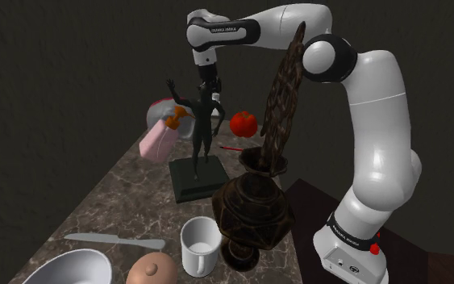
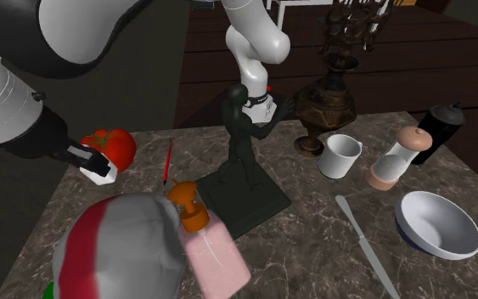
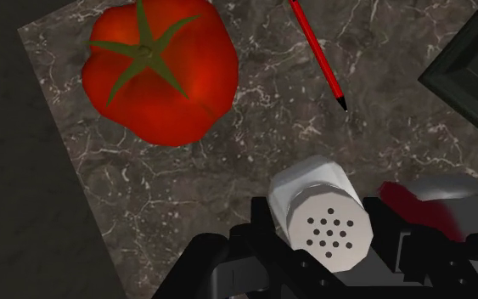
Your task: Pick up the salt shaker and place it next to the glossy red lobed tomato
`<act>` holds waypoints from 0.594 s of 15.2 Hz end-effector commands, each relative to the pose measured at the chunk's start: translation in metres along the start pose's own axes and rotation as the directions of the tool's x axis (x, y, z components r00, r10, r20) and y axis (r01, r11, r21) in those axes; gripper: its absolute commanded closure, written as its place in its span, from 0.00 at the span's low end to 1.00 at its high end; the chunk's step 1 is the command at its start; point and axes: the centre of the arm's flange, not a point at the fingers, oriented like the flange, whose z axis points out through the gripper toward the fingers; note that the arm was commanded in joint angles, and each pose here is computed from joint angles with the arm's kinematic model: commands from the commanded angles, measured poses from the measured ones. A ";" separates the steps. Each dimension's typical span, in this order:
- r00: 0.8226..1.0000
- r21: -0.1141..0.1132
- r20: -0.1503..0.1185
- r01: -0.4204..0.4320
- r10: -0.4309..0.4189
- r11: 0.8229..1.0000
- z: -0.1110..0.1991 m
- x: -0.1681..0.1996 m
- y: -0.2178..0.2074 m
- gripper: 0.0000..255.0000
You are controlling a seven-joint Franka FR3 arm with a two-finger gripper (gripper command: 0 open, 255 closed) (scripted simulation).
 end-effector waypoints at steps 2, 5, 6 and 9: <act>1.000 0.000 -0.001 0.000 0.000 1.000 0.014 0.005 -0.001 1.00; 1.000 0.000 -0.001 0.000 0.000 1.000 0.029 0.009 -0.003 1.00; 1.000 0.000 -0.001 0.000 0.000 1.000 0.034 0.010 -0.003 1.00; 1.000 0.000 -0.001 0.000 0.000 1.000 0.050 0.014 -0.005 1.00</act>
